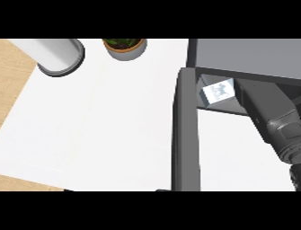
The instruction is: Pick up the milk, place it into the microwave and close the microwave
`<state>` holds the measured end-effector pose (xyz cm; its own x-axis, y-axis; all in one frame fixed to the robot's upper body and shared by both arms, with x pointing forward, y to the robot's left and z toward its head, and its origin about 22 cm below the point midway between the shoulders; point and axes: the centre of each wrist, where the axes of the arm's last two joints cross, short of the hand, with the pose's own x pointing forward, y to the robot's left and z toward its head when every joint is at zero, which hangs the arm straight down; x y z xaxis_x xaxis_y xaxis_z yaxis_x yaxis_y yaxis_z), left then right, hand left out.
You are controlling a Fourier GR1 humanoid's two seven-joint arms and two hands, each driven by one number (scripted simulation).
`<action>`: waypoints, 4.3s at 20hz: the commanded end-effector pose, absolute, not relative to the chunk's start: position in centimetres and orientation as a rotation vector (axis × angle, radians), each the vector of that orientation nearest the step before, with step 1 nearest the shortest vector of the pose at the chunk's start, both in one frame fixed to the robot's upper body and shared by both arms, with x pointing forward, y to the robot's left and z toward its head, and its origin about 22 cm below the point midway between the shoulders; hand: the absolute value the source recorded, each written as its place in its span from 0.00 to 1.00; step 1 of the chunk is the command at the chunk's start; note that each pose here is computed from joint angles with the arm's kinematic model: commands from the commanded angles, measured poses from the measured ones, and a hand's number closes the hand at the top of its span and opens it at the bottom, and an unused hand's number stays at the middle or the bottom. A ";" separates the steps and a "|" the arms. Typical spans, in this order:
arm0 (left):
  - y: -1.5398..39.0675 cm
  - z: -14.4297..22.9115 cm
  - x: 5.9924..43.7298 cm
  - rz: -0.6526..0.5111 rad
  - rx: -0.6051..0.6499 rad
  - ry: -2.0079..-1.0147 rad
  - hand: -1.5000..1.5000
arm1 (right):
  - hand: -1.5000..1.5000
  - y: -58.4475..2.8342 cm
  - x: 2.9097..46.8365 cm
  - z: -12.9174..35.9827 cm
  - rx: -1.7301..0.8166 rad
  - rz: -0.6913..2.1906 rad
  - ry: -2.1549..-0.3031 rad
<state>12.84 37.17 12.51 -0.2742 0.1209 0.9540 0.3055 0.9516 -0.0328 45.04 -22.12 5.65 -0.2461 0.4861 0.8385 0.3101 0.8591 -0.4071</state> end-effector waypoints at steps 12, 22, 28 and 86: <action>33.8 9.2 12.7 -0.228 -0.462 -1.816 0.00 | 0.00 -22.6 45.4 6.7 -0.419 0.244 -1.836; 30.6 6.0 13.7 -0.393 -0.569 -1.662 0.00 | 0.00 -21.1 42.1 -0.3 0.091 0.113 -1.829; 29.7 4.0 15.4 -0.426 -0.566 -1.654 0.00 | 0.00 -20.3 40.0 -3.6 0.242 0.056 -1.796; -0.1 -1.2 23.3 -0.808 -0.377 -1.684 1.00 | 0.00 -33.3 14.0 4.9 0.522 0.231 -1.938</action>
